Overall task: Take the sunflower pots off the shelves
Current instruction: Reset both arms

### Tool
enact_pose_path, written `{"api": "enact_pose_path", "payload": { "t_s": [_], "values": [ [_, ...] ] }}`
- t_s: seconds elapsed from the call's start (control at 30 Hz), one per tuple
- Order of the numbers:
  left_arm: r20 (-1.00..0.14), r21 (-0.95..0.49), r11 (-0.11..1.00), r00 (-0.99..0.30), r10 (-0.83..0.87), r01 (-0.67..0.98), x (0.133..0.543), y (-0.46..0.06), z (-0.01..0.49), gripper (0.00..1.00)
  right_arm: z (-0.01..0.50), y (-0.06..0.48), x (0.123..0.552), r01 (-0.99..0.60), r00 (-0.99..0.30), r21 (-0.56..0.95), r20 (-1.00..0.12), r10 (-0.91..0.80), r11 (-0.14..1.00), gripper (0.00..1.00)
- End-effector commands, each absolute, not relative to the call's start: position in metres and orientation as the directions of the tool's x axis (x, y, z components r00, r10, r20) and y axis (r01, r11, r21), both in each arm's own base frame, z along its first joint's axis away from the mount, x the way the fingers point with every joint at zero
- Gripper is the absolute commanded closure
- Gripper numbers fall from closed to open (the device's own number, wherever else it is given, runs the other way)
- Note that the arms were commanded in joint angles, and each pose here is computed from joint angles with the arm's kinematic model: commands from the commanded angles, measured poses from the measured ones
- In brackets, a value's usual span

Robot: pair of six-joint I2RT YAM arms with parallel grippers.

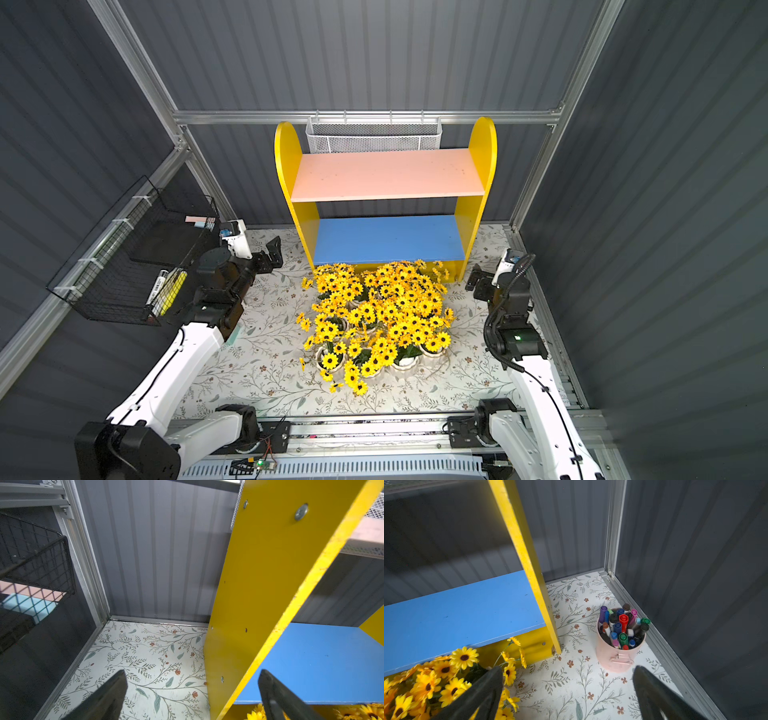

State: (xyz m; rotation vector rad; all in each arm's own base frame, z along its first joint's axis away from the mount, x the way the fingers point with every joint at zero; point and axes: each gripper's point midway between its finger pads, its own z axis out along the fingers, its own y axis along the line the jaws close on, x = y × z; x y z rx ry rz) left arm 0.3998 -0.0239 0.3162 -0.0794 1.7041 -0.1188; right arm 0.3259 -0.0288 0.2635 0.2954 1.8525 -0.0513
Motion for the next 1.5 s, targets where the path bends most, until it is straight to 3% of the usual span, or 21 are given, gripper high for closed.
{"api": "enact_pose_path", "payload": {
  "t_s": [0.0, 0.1, 0.23, 0.53, 0.63, 0.87, 1.03, 1.3, 1.47],
  "values": [
    [-0.985, -0.081, 0.996, -0.154, -0.073, 0.047, 0.418, -0.029, 0.296, 0.01, 0.262, -0.028, 0.331, 0.196, -0.239, 0.145, -0.952, 0.191, 0.97, 0.01],
    [-0.97, -0.129, 0.991, -0.203, -0.134, -0.038, 0.427, -0.011, 0.258, 0.01, 0.248, -0.034, 0.335, 0.223, -0.248, 0.122, -0.952, 0.178, 0.967, 0.01],
    [-0.984, -0.12, 0.985, -0.114, -0.134, -0.123, 0.413, 0.016, 0.239, 0.01, 0.225, -0.039, 0.336, 0.229, -0.272, 0.078, -0.952, 0.14, 0.97, 0.01],
    [-0.992, -0.052, 0.965, -0.1, -0.08, -0.256, 0.398, 0.04, 0.169, 0.0, 0.186, -0.009, 0.347, 0.032, -0.351, 0.017, -0.936, 0.027, 0.999, 0.01],
    [-0.998, -0.062, 0.957, 0.0, -0.065, -0.282, 0.378, 0.046, 0.173, 0.0, 0.178, 0.0, 0.35, -0.032, -0.33, 0.004, -0.944, -0.007, 0.999, 0.01],
    [-0.999, -0.04, 0.971, 0.03, -0.034, -0.235, 0.367, 0.037, 0.153, 0.01, 0.154, 0.006, 0.364, -0.048, -0.285, 0.061, -0.957, 0.045, 0.997, 0.01],
    [-0.998, -0.023, 0.978, 0.067, -0.009, -0.209, 0.362, 0.033, 0.148, 0.01, 0.124, 0.017, 0.371, -0.106, -0.287, 0.002, -0.958, -0.029, 0.994, 0.01],
    [-0.999, 0.037, 0.996, -0.038, 0.034, -0.08, 0.393, 0.011, 0.134, 0.01, 0.101, 0.01, 0.388, -0.067, -0.243, -0.023, -0.969, -0.039, 0.997, 0.01],
    [-0.993, 0.049, 0.998, -0.112, 0.044, -0.044, 0.411, 0.005, 0.122, 0.0, 0.095, -0.028, 0.391, 0.172, -0.328, 0.017, -0.942, 0.073, 0.985, 0.01]
  ]
}}
